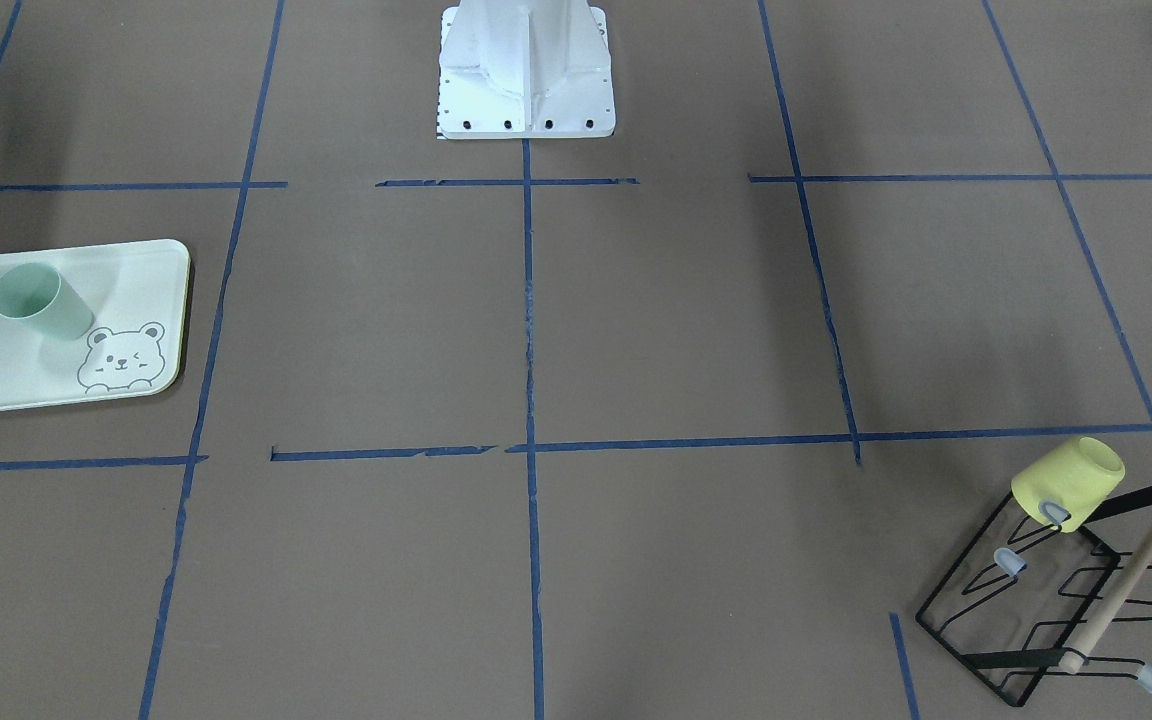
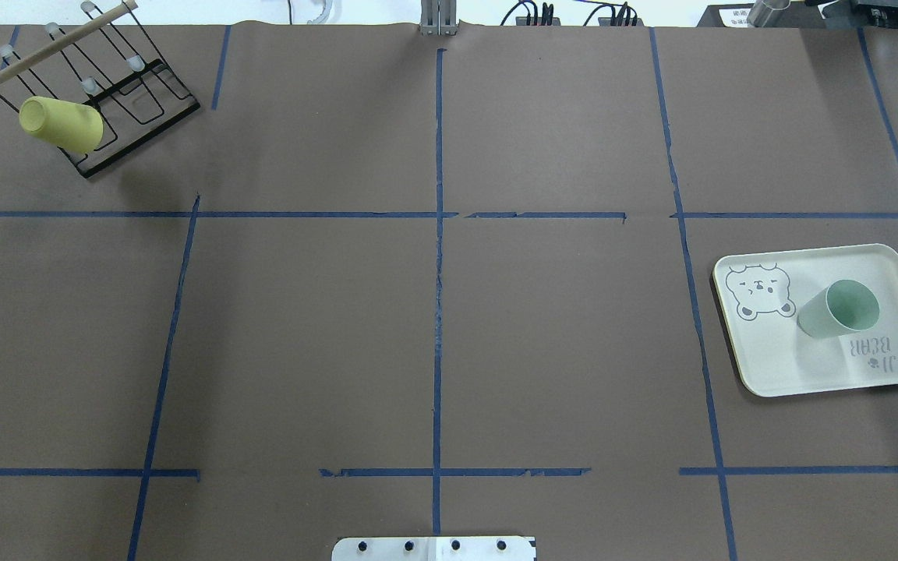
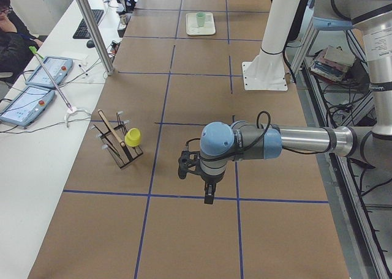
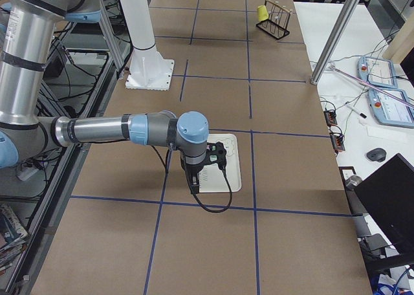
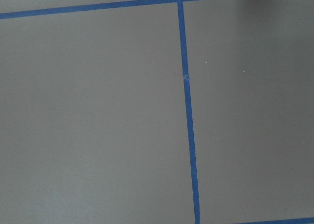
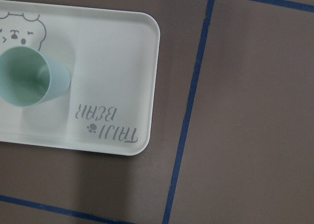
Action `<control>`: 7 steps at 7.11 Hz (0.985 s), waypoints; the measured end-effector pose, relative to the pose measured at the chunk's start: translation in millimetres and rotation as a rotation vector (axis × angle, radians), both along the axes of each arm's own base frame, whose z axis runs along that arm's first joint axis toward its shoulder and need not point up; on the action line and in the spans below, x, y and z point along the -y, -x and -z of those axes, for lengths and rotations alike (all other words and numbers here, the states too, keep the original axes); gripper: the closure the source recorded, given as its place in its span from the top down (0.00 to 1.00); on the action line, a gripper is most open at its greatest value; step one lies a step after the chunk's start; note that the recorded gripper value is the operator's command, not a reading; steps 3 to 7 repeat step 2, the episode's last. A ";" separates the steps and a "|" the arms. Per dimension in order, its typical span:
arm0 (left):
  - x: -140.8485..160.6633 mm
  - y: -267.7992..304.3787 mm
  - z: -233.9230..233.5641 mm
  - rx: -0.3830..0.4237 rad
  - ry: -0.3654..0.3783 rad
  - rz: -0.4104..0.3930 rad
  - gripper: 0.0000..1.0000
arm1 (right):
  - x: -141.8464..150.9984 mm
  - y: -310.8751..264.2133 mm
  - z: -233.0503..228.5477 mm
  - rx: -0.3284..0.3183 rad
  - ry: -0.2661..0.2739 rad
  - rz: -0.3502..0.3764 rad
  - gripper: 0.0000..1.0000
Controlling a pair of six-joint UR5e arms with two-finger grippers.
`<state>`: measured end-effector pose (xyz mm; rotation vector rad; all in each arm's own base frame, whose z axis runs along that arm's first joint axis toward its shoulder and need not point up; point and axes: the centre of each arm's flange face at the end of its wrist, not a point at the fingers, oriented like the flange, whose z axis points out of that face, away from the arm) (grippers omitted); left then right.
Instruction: Left arm grabs green cup and hands to right arm on tray
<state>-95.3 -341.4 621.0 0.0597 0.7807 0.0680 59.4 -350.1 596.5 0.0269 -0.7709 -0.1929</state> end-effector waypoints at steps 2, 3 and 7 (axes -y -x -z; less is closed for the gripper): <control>0.0 0.0 -0.1 -0.001 0.000 -0.001 1.00 | -0.1 0.1 -3.9 0.001 0.007 0.000 1.00; 0.0 0.0 -0.1 -0.001 0.000 -0.001 1.00 | -0.1 0.1 -3.9 0.001 0.007 0.000 1.00; 0.0 0.0 -0.1 -0.001 0.000 -0.001 1.00 | -0.1 0.1 -3.9 0.001 0.007 0.000 1.00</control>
